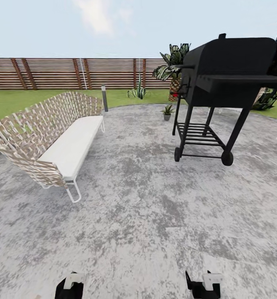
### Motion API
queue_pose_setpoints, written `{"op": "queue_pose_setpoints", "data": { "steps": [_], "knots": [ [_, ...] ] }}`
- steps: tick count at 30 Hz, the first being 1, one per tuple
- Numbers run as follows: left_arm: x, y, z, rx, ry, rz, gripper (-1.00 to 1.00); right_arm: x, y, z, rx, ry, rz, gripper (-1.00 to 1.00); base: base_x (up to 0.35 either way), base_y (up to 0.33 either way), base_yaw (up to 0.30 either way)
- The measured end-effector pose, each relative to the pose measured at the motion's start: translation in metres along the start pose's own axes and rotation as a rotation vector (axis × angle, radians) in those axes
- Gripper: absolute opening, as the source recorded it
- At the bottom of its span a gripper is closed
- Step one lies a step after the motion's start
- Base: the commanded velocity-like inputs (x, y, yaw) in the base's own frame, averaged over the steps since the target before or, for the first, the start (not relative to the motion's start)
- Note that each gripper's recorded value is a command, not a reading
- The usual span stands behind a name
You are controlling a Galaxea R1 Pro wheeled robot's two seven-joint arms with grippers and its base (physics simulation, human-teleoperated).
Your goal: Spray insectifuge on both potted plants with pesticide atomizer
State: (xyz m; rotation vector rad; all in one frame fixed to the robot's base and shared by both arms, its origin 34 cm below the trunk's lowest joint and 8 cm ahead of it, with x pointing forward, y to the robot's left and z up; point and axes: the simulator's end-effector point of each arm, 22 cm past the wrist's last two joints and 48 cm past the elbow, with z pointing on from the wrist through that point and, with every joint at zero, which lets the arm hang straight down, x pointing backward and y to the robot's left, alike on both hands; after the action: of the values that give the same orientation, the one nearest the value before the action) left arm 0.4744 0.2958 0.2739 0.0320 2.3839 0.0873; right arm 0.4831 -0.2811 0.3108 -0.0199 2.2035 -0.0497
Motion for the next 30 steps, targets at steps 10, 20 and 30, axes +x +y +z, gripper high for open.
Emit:
{"op": "queue_pose_setpoints", "data": {
  "steps": [10, 20, 30],
  "knots": [
    [0.0006, 0.0001, -0.0002, 0.0, 0.001, 0.0, -1.0, -0.0001, 0.0, 0.0, 0.0, 0.0, 0.0, 1.0, 0.339, 0.0, 0.0],
    [0.0008, 0.0002, -0.0003, -0.001, 0.001, -0.001, -1.0, 0.0, 0.0, 0.0, 0.0, 0.0, 0.0, 1.0, 0.339, 0.0, 0.0],
    [0.0011, 0.0002, -0.0004, -0.001, 0.002, -0.001, -1.0, 0.0006, 0.0, -0.0001, 0.0, 0.001, 0.0, 1.0, 0.339, 0.0, 0.0]
  ]
}}
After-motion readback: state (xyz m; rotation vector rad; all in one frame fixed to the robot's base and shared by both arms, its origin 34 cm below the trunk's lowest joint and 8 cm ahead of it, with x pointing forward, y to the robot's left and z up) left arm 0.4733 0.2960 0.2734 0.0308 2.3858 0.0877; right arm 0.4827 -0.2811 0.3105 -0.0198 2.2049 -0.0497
